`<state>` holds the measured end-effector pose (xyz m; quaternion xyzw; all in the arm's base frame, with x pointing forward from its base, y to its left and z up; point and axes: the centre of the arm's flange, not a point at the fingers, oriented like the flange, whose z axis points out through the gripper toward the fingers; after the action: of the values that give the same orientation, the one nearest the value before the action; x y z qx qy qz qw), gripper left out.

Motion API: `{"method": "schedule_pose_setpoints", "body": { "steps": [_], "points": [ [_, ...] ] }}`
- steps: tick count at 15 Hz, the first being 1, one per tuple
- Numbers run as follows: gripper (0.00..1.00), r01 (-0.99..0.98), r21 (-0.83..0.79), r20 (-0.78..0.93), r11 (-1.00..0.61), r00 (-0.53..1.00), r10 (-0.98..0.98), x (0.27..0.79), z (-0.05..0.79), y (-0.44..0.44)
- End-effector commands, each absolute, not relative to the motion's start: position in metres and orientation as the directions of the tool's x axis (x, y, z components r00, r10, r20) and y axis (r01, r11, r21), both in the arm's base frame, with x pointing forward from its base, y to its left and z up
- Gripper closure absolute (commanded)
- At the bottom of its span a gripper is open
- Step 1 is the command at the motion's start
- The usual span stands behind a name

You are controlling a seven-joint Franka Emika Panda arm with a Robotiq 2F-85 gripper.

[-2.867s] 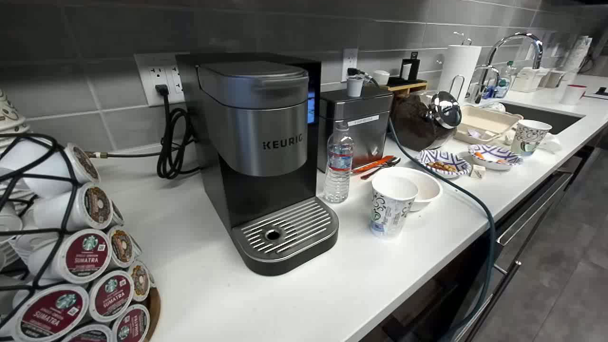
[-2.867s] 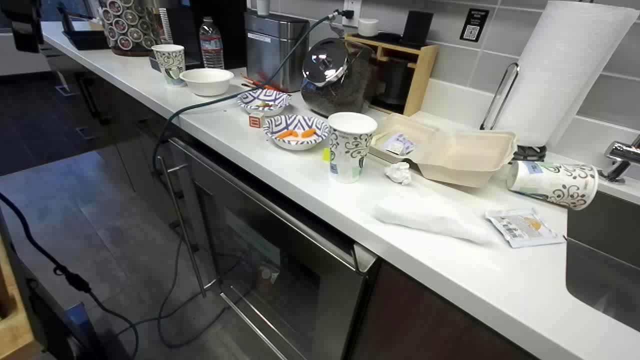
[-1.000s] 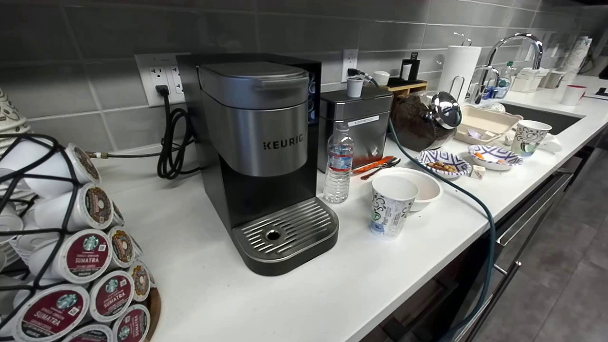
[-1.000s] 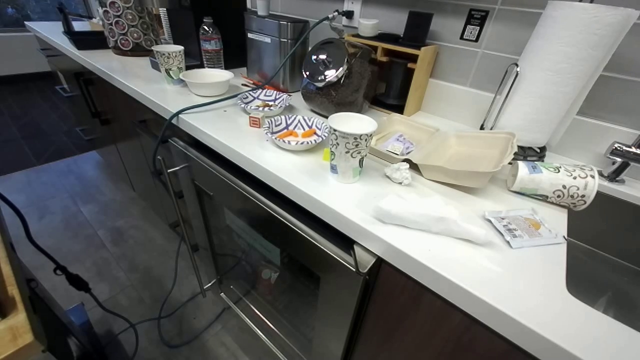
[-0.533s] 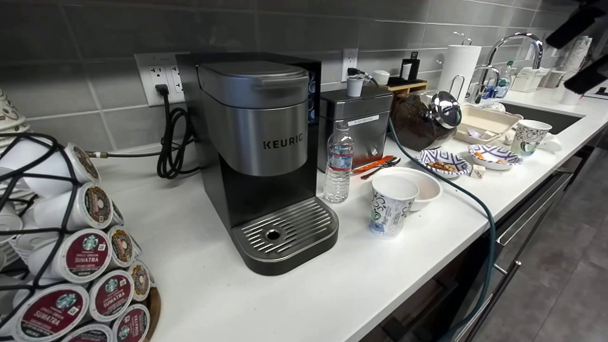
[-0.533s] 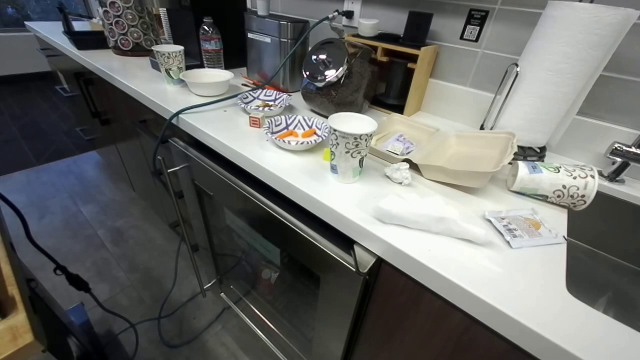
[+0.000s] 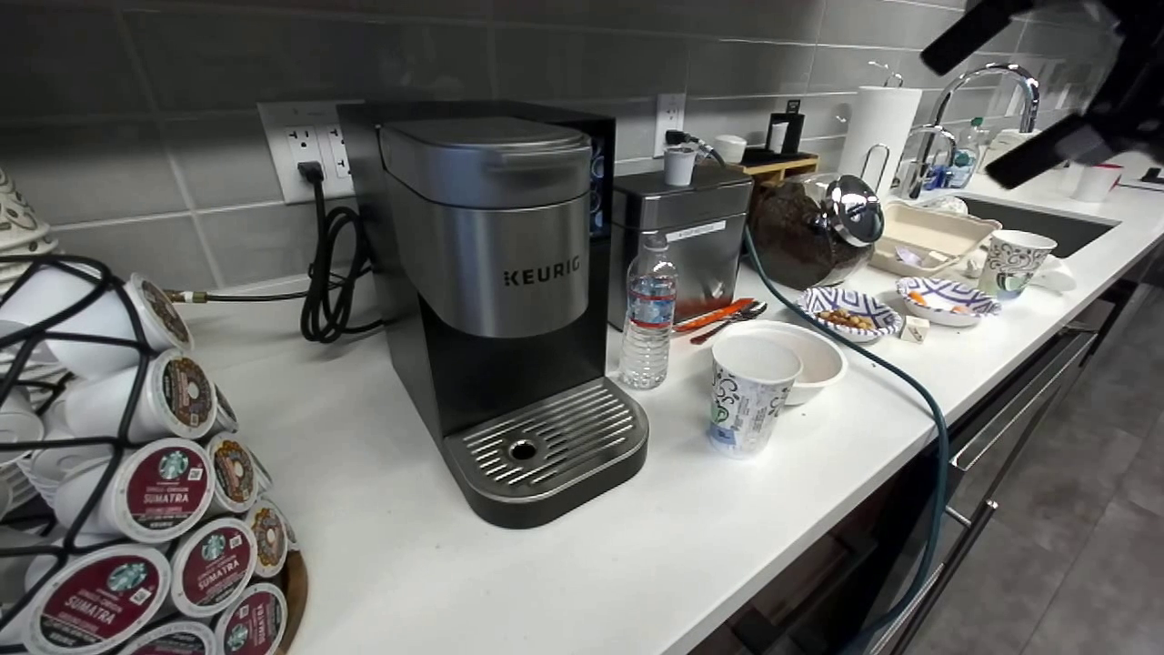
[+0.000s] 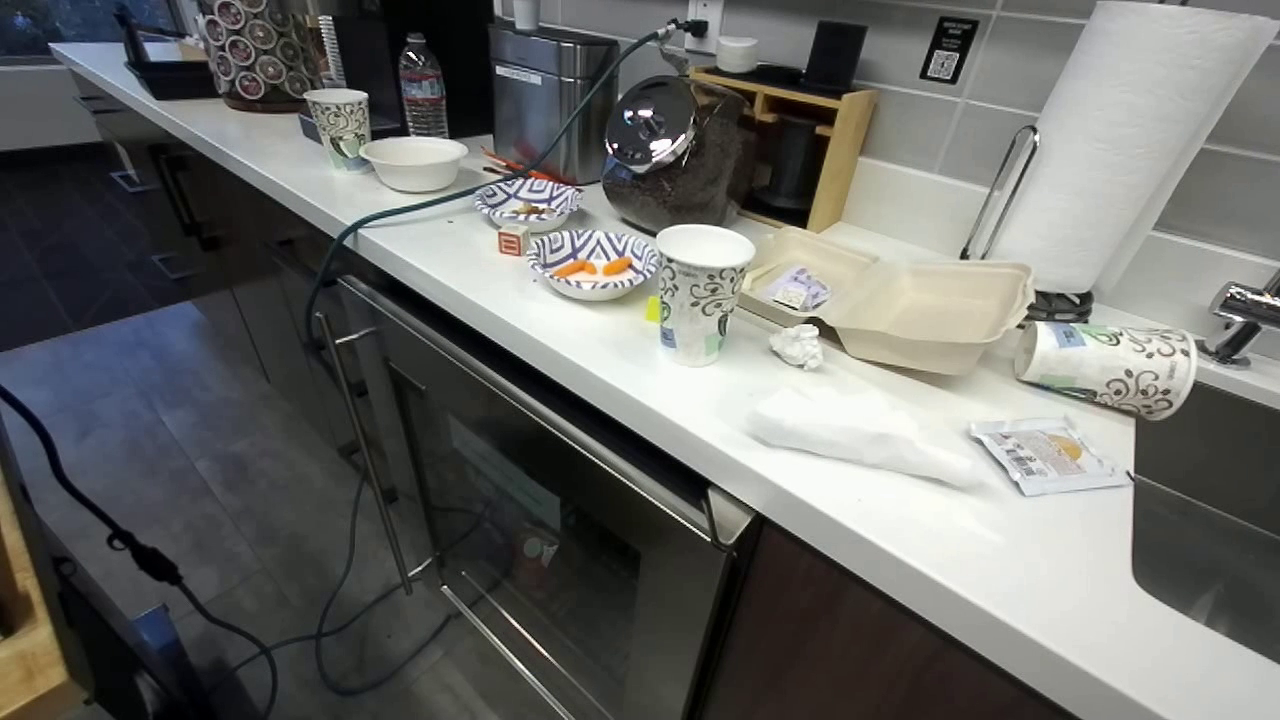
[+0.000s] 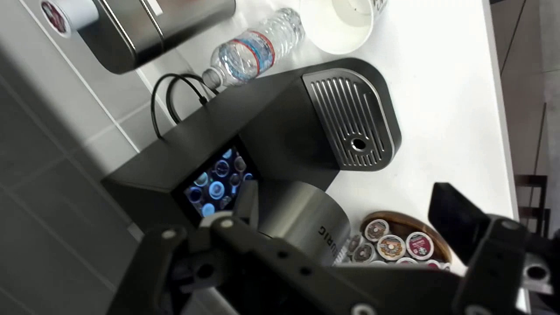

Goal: Open the coffee machine

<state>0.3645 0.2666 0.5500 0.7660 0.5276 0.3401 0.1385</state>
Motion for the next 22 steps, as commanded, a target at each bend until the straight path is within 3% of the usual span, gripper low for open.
{"method": "schedule_pose_setpoints", "body": {
  "steps": [1,7,12,18,22],
  "points": [
    [0.00,0.735,0.640,0.276,-0.221,0.049,0.960,0.402,0.527,0.304],
    [0.00,0.636,0.771,0.115,0.034,-0.190,0.975,0.427,0.525,0.315],
    [0.00,0.616,0.787,0.138,0.022,-0.211,0.968,0.424,0.534,0.308],
    [0.00,0.332,0.937,0.073,0.106,-0.486,0.871,0.424,0.520,0.312],
    [0.00,0.213,0.977,0.117,0.014,-0.588,0.801,0.423,0.536,0.312]
  ]
}}
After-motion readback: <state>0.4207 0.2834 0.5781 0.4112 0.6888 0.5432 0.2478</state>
